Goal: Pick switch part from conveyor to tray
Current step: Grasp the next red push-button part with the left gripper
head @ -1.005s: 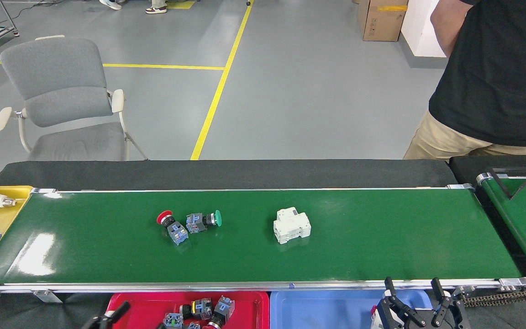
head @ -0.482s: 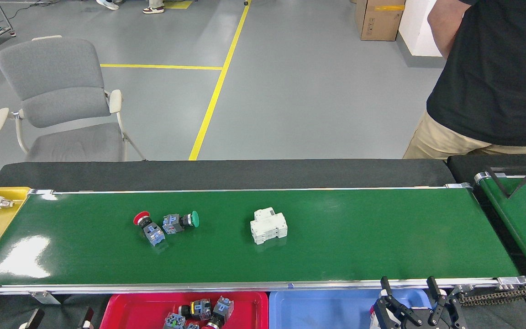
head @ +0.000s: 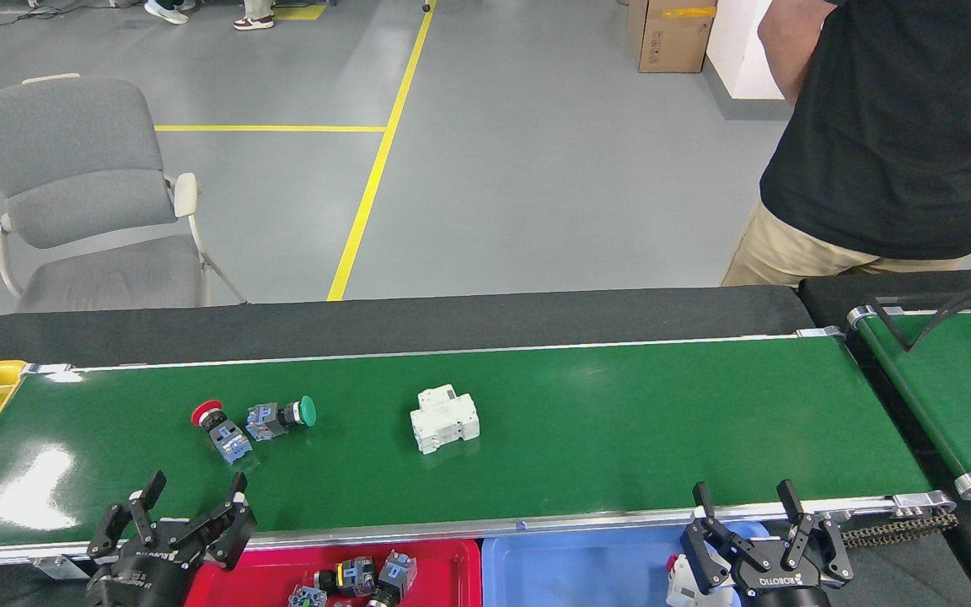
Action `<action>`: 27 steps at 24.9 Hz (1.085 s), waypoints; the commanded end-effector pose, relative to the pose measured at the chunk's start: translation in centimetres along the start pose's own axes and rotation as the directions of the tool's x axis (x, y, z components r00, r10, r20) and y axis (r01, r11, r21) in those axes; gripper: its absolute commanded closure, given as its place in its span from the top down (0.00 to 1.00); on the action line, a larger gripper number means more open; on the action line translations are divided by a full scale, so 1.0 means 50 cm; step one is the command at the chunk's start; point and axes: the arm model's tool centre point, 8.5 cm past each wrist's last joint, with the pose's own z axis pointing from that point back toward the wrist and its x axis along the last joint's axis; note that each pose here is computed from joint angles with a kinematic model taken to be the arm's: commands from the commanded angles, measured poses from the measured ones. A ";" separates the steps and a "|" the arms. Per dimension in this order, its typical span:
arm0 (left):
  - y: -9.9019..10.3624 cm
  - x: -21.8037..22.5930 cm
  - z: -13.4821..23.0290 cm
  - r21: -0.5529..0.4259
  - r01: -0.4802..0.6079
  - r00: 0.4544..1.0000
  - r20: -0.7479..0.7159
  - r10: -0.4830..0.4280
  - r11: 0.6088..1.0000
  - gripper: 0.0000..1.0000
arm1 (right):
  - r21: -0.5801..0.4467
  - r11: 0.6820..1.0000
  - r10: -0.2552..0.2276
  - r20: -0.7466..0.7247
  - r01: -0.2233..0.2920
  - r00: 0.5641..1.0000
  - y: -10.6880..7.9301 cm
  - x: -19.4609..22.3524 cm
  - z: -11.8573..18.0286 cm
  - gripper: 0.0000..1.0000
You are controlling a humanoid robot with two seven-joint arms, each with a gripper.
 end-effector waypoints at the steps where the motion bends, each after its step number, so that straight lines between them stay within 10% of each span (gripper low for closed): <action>1: 0.016 -0.025 -0.011 0.010 0.029 0.999 -0.013 -0.029 1.000 0.99 | -0.018 1.000 0.003 0.010 -0.003 1.000 -0.013 0.001 -0.009 0.99; 11: 0.014 -0.084 -0.120 -0.059 -0.004 0.996 -0.085 -0.001 0.998 0.98 | -0.022 1.000 0.001 0.057 0.000 0.998 -0.014 0.017 -0.013 0.99; 18: -0.003 -0.099 -0.135 -0.061 -0.029 0.999 -0.048 0.026 0.998 0.25 | -0.009 1.000 -0.010 0.095 0.011 0.995 -0.006 0.048 -0.011 0.99; 27: -0.005 -0.032 -0.003 0.045 -0.050 0.955 0.293 0.035 0.998 0.13 | 0.008 1.000 -0.013 0.093 0.012 0.996 0.004 0.047 0.002 0.99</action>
